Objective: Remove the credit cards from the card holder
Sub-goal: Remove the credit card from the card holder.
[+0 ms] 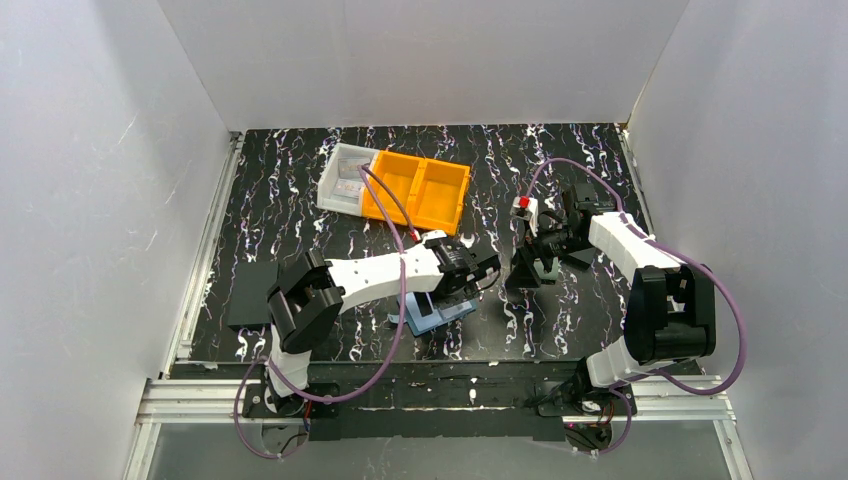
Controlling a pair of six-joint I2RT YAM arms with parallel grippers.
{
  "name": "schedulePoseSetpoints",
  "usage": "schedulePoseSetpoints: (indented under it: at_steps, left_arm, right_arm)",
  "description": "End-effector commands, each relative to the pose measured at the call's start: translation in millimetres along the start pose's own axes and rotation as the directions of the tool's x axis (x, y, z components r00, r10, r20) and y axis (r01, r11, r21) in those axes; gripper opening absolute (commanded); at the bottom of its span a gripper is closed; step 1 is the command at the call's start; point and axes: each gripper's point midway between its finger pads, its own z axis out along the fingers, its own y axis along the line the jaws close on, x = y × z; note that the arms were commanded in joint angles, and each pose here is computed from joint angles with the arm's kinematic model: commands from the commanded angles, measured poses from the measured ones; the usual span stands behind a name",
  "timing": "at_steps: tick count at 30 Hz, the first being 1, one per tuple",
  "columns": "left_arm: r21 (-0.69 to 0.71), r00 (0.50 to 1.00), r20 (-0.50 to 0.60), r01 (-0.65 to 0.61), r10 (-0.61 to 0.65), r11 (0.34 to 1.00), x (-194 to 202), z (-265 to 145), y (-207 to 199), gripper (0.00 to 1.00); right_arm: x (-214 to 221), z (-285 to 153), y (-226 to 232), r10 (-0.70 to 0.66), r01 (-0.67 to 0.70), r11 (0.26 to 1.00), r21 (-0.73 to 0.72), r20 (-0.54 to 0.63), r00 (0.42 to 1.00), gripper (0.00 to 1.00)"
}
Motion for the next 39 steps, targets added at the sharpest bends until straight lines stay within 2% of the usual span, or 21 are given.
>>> schedulePoseSetpoints:
  at_steps: [1,15,26,28,33,36,39]
  left_arm:
    - [-0.022,1.000,0.025,0.009,-0.008,1.000,-12.3,-0.3,2.6,0.74]
    - [0.003,1.000,-0.024,-0.016,0.016,1.000,-7.4,16.1,-8.8,0.72]
    - [-0.025,0.999,-0.050,-0.011,0.009,1.000,-2.4,28.2,-0.5,0.74]
    - [-0.030,0.999,-0.051,-0.005,0.004,1.000,-2.5,30.0,2.8,0.71]
    - [0.035,0.998,-0.049,0.031,-0.029,0.999,-0.6,23.9,11.3,0.50]
    - [0.076,0.998,-0.042,0.047,-0.044,0.996,-0.7,20.0,18.3,0.44]
    - [0.149,1.000,-0.027,0.019,-0.015,0.989,-1.4,16.9,20.8,0.43]
  right_arm:
    - [-11.7,-3.0,-2.5,-0.025,0.025,1.000,0.008,0.020,0.999,1.00]
    - [-9.8,-1.2,-1.0,-0.012,0.012,1.000,-0.015,0.017,1.000,1.00]
    - [-7.6,0.0,-1.5,-0.004,0.004,1.000,-0.023,0.010,1.000,1.00]
    - [-7.3,0.2,-1.1,-0.002,0.002,1.000,-0.026,0.009,1.000,1.00]
    - [-7.1,0.4,-0.3,-0.001,0.001,0.999,-0.034,0.008,1.000,1.00]
    - [-6.2,0.8,0.5,0.003,-0.003,0.999,-0.039,0.007,1.000,1.00]
    - [-7.2,3.2,5.5,0.012,-0.010,0.998,-0.066,0.017,1.000,1.00]
